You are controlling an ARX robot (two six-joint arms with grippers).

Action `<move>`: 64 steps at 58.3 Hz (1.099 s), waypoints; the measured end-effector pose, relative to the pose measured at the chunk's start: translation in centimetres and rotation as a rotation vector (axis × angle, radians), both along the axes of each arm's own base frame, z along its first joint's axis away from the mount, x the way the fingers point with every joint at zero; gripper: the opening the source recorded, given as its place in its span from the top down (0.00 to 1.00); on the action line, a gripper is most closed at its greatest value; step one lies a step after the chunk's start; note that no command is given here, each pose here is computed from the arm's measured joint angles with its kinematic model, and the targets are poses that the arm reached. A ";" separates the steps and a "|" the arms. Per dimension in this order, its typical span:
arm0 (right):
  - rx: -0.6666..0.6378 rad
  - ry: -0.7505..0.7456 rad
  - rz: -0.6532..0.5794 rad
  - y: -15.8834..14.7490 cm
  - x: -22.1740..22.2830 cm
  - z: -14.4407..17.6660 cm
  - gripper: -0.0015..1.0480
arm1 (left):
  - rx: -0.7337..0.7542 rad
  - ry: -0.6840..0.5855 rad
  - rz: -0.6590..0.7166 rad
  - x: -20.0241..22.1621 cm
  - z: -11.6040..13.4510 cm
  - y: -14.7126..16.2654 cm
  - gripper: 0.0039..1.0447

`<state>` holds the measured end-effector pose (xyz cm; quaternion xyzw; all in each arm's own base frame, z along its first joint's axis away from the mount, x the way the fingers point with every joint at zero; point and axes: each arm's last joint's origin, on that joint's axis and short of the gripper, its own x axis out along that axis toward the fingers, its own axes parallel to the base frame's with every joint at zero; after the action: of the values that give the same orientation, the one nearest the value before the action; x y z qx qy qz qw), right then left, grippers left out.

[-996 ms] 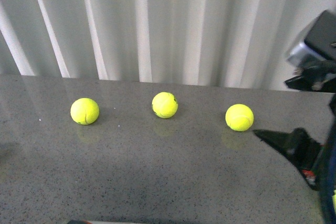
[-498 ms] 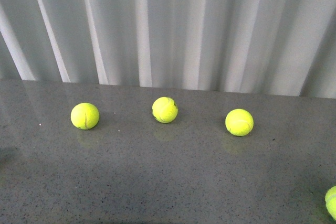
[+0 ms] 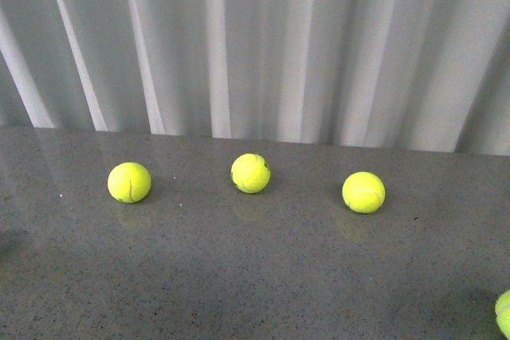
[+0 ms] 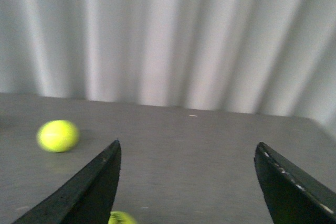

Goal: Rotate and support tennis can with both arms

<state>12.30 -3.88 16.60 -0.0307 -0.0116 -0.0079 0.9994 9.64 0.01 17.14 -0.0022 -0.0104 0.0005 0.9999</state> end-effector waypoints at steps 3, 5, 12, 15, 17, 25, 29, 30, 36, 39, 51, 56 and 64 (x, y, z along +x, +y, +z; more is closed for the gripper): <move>0.017 -0.004 -0.003 0.5 -0.3 0.1 0.57 | 0.000 0.000 0.001 0.0 0.0 0.0 0.06; 0.022 -0.005 -0.004 0.8 -0.4 0.3 0.62 | 0.000 0.000 0.001 0.0 0.0 0.0 0.06; 0.044 0.023 0.000 1.6 -0.9 0.1 0.82 | 0.000 0.000 0.000 0.0 0.0 0.0 0.06; 0.045 0.022 0.002 1.9 -1.0 0.1 0.91 | 0.000 0.000 0.000 0.0 0.0 0.0 0.06; 0.045 0.021 0.003 2.0 -1.1 0.1 0.96 | 0.000 0.000 0.000 0.0 0.0 0.0 0.06; 0.048 0.019 0.007 2.5 -1.3 0.1 0.97 | 0.000 0.000 0.000 0.0 0.0 0.0 0.06; 0.049 0.018 -0.002 2.9 -1.4 0.1 0.97 | 0.000 0.000 0.000 0.0 0.0 0.0 0.06; 0.049 0.018 -0.020 3.0 -1.4 0.1 0.97 | 0.000 0.000 0.000 0.0 0.0 0.0 0.06; 0.051 0.047 0.009 3.7 -2.1 -0.2 0.97 | 0.000 0.000 0.001 0.0 0.0 0.0 0.06; 0.051 0.041 0.021 3.9 -2.4 -0.3 0.97 | 0.000 0.000 0.000 0.0 0.0 0.0 0.06; 0.051 0.023 0.013 3.9 -2.5 -0.1 0.97 | 0.000 0.000 0.000 0.0 0.0 0.0 0.06; 0.051 0.023 0.013 3.9 -2.5 -0.1 0.97 | 0.000 0.000 0.000 0.0 0.0 0.0 0.06; 0.051 0.023 0.013 3.9 -2.5 -0.1 0.97 | 0.000 0.000 0.000 0.0 0.0 0.0 0.06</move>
<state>9.77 -0.03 16.47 -0.0051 0.0001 -0.0013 1.0000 9.64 0.01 17.14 -0.0022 -0.0106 0.0007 0.9999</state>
